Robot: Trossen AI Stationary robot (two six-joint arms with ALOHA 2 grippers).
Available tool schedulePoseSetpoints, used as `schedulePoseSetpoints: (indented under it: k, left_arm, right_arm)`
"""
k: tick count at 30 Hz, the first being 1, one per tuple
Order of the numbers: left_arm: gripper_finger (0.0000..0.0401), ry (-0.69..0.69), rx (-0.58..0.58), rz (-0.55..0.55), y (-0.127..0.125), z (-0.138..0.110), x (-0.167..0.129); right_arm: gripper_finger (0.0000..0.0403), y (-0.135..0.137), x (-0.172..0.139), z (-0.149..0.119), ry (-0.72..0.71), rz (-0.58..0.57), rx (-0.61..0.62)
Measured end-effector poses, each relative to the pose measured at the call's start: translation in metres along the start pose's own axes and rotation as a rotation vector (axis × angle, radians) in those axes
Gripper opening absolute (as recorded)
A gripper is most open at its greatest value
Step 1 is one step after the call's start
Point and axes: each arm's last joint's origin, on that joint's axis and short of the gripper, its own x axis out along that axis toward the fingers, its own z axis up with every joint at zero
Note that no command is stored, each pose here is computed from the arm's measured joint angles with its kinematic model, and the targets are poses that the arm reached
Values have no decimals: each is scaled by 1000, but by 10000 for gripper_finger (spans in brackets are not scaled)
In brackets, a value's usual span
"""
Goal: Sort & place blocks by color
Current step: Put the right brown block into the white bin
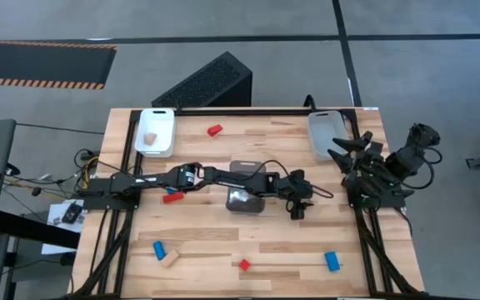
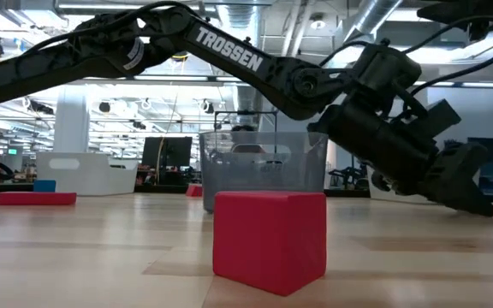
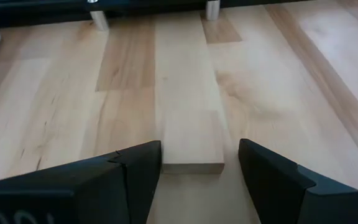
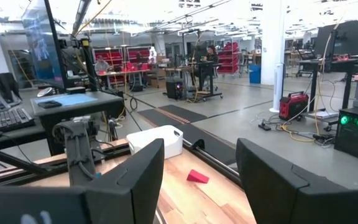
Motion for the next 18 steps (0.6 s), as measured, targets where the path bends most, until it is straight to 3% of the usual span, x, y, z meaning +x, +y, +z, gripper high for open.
schedulePoseSetpoints:
  k: [10, 18]
  left_arm:
    - [202, -18, 20, 5, 0, 0, 1]
    - [125, -20, 39, 4, 0, 0, 1]
  right_arm:
    - [224, 0, 0, -1, 3, 1, -7]
    - [224, 0, 0, -1, 3, 1, -10]
